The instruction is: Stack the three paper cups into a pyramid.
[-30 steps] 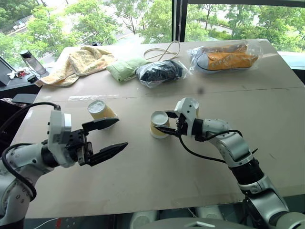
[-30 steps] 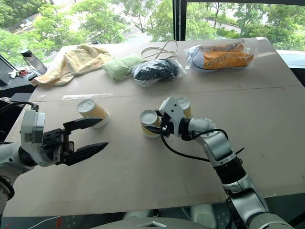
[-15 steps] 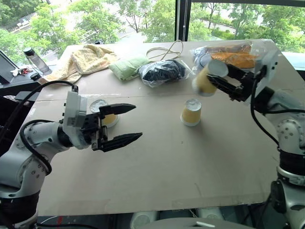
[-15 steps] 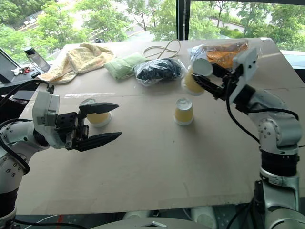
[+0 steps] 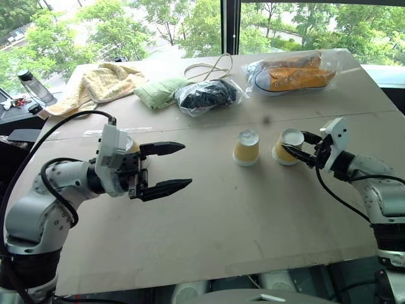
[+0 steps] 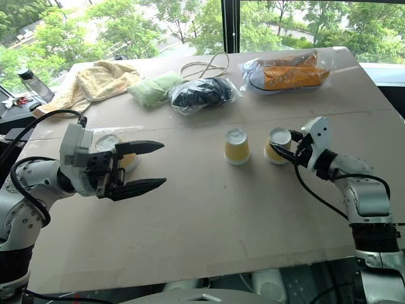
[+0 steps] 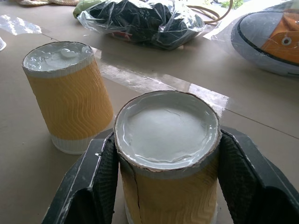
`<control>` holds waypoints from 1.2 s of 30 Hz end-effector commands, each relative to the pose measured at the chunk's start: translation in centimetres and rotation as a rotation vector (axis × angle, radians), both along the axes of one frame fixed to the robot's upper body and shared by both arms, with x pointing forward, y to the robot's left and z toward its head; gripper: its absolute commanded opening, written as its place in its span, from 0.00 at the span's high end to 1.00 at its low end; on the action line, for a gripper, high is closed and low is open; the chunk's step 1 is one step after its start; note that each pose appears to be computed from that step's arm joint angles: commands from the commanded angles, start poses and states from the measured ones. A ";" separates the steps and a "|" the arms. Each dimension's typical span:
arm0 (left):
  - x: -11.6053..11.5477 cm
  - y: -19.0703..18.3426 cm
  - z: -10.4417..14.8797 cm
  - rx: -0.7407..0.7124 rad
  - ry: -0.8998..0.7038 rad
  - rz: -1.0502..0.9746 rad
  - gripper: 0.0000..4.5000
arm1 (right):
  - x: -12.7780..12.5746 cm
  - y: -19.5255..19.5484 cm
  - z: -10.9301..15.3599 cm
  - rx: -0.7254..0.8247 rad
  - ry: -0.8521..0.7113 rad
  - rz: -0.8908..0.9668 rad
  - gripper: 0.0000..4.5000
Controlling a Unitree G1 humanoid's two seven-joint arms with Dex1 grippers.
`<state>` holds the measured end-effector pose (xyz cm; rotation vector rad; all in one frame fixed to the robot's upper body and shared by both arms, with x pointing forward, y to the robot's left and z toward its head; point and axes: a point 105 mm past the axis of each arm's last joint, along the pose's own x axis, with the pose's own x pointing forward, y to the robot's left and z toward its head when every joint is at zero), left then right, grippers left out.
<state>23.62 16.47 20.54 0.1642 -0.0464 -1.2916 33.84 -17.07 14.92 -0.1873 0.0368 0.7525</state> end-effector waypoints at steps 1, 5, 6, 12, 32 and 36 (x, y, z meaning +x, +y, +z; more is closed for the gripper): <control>-0.3 0.2 0.9 0.004 -0.050 0.004 0.00 | 0.2 1.6 0.1 -0.010 -0.025 0.055 0.51; -0.3 0.4 1.0 0.005 -0.051 0.012 0.00 | 0.0 2.8 0.1 0.008 -0.015 0.105 0.51; -0.3 0.4 1.0 0.005 -0.050 0.013 0.00 | 0.0 3.0 0.1 0.015 -0.012 0.115 0.51; -0.3 0.4 0.9 0.002 -0.049 0.020 0.00 | -0.1 4.2 0.6 0.055 -0.003 0.147 0.51; -0.4 1.7 2.4 -0.105 -0.167 0.187 0.00 | -2.1 0.4 2.8 0.084 -0.050 0.120 0.00; 0.5 4.1 3.1 -0.280 -0.214 0.464 0.00 | -3.2 -0.7 4.4 0.025 -0.105 0.097 0.00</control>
